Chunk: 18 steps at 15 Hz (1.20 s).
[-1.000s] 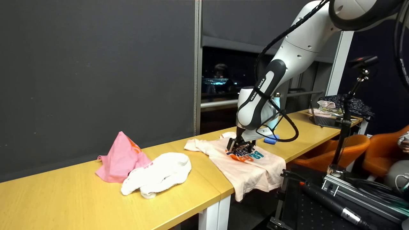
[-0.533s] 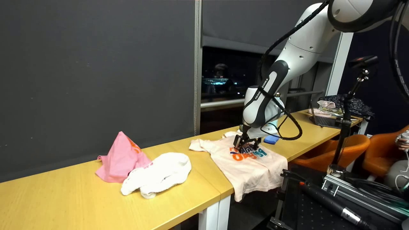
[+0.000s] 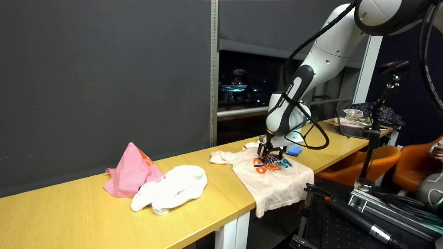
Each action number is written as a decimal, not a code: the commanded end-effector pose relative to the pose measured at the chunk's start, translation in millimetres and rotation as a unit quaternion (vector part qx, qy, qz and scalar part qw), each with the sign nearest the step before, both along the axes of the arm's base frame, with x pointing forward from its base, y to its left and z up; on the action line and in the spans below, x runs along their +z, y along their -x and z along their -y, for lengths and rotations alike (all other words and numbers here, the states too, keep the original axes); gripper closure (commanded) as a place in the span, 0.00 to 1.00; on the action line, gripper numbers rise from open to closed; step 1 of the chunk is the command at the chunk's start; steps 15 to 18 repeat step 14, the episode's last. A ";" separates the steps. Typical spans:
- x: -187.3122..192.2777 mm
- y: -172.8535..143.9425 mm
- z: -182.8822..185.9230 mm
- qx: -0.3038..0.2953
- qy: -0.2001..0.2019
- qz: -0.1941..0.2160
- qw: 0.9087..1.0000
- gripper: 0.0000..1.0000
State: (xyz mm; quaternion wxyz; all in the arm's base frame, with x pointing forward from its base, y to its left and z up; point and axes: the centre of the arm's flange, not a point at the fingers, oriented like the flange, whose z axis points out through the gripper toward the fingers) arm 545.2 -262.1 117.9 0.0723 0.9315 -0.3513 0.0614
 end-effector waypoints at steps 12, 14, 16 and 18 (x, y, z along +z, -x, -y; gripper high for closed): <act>72.7 -1.8 -10.9 -0.012 -0.001 0.036 0.999 0.00; 69.3 1.7 -10.1 -0.018 -0.003 0.031 0.999 0.00; 69.3 1.7 -10.1 -0.018 -0.003 0.031 0.999 0.00; 69.3 1.7 -10.1 -0.018 -0.003 0.031 0.999 0.00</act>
